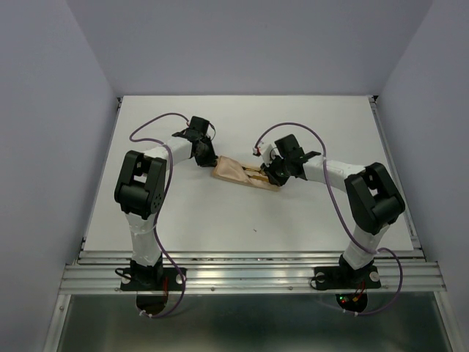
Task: Fold the napkin into a case and place the utensils inside
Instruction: Insert the knife into the folded napkin.
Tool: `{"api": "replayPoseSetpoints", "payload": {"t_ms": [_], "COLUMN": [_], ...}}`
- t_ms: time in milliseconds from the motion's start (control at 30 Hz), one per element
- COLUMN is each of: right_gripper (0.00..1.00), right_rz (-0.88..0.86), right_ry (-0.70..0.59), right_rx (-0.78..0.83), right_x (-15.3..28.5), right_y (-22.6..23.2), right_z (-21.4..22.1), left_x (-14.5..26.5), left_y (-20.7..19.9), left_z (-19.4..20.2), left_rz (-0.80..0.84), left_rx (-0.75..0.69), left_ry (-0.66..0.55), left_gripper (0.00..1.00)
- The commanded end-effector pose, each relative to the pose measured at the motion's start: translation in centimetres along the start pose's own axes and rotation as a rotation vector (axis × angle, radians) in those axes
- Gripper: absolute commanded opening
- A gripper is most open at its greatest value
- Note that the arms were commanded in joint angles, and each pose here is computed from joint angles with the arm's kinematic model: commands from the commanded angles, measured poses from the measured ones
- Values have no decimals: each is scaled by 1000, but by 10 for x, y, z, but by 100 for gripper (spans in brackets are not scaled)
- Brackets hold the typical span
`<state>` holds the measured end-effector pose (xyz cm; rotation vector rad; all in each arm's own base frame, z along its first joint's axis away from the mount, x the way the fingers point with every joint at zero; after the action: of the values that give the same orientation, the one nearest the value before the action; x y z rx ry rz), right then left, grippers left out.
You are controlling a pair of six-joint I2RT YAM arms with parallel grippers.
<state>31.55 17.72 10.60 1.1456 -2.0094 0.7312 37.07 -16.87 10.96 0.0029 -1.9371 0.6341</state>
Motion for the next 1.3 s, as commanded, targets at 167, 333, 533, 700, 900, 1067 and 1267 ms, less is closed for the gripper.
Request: {"api": "replayPoseSetpoints", "payload": {"t_ms": [167,333,533,700,900,1067,1267], "right_gripper": [19,18,18,18,21,26,42], "right_rz": [-9,-30,-47,-55,-38,8,84], "right_ry": [-66,-79,-93,-96,-111,-154,-207], "right_rx": [30,43,53,66,69,82,82], "right_x": [-11,-18,-23,-27,-22,-1,23], "right_y": [1,5,8,12,10,7,3], "right_z": [-19,-28,-37,-43,-48,-60,-72], "left_x": [3,3,0,1,2,8,17], "left_y": [-8,-8,-7,-7,-7,-9,-14], "left_z": [-1,-1,0,0,0,-2,-7], "left_rz": [16,16,15,16,14,20,23], "left_rx": [-18,-20,-20,-20,-23,-26,-30], "left_ry": [-4,-4,2,3,-2,-13,-38], "left_gripper": [20,20,20,20,20,20,20]}}
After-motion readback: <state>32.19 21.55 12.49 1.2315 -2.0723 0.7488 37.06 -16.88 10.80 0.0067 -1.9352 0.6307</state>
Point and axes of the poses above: each gripper's point midway between its finger pads, its own x axis back along the fingers, its own y axis along the line the jaws close on, z = x × y, the point moved 9 cm from there along x, back along the fingers, and after that the axes turned 10 degrees about x, right-handed, at the moved point
